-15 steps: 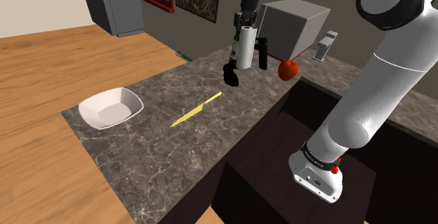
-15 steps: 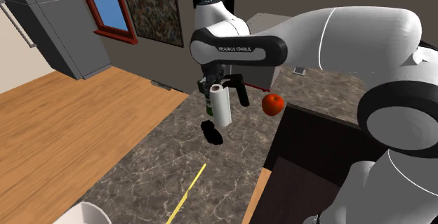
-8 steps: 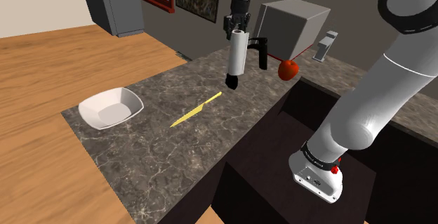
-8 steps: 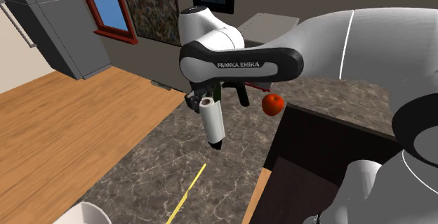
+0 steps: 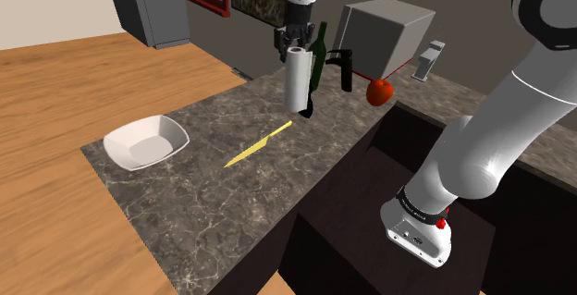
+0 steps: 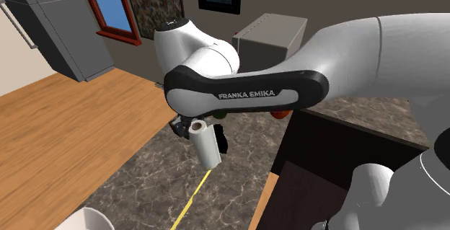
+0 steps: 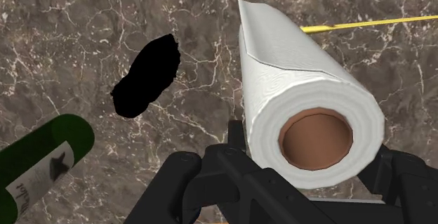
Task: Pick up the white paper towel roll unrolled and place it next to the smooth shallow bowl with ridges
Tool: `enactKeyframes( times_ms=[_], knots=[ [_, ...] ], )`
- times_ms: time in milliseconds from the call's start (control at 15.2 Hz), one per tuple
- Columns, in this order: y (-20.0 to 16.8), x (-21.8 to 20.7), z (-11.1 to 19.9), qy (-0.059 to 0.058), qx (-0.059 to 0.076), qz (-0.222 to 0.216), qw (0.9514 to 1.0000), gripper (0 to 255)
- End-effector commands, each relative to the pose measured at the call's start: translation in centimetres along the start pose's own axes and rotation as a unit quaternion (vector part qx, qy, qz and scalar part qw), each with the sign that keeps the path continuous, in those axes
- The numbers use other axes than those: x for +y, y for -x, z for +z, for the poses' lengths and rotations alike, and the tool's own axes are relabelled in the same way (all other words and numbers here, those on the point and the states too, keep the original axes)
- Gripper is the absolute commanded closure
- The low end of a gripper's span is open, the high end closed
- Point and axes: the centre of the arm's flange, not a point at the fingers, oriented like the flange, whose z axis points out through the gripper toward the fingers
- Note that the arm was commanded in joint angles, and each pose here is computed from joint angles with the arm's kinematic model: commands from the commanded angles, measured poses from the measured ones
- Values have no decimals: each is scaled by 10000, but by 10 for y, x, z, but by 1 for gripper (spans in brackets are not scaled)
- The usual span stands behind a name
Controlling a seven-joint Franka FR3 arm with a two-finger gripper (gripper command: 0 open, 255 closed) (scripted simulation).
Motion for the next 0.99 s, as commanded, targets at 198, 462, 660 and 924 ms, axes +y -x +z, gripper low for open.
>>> enactKeyframes(
  times_ms=[198,462,660,924],
  knots=[
    [18,-61,-5,0,1,8,10000,255],
    [32,-112,-8,0,1,8,10000,255],
    [43,-150,-10,0,1,8,10000,255],
    [57,-201,-14,0,1,8,10000,255]
  ],
)
